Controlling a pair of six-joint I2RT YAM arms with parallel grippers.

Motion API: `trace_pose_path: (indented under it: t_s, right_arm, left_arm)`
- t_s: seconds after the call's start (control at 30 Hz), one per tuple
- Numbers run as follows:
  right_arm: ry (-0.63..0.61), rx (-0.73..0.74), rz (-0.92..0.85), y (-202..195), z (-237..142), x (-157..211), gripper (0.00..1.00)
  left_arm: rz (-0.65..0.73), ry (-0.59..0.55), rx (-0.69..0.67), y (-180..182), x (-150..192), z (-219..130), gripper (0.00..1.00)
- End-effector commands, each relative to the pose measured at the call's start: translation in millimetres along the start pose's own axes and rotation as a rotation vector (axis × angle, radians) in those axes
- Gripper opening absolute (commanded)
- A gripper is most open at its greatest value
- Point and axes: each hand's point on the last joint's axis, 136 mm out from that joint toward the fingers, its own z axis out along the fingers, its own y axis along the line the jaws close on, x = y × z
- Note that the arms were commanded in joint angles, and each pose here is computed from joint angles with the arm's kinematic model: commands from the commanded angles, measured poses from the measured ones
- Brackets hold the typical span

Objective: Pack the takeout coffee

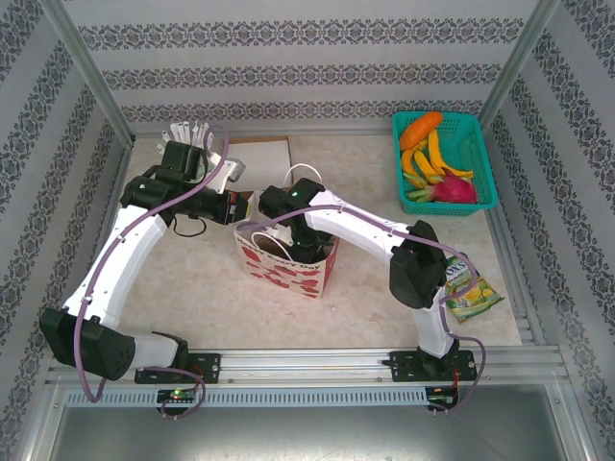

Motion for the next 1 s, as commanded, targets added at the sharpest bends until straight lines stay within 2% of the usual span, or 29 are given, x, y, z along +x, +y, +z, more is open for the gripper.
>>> trace_pose_path:
  t_s: [0.0, 0.33, 0.97]
  right_arm:
    - [0.019, -0.004, 0.007, -4, 10, 0, 0.59]
    - [0.0, -0.02, 0.012, -3, 22, -4, 0.59]
    - [0.068, -0.002, 0.022, -5, 54, 4, 0.59]
  left_arm:
    - [0.01, -0.032, 0.028, -4, -5, -3, 0.0]
    - [0.004, -0.031, 0.046, -6, -5, 0, 0.0]
    - [0.013, -0.025, 0.047, -6, -4, 0, 0.0]
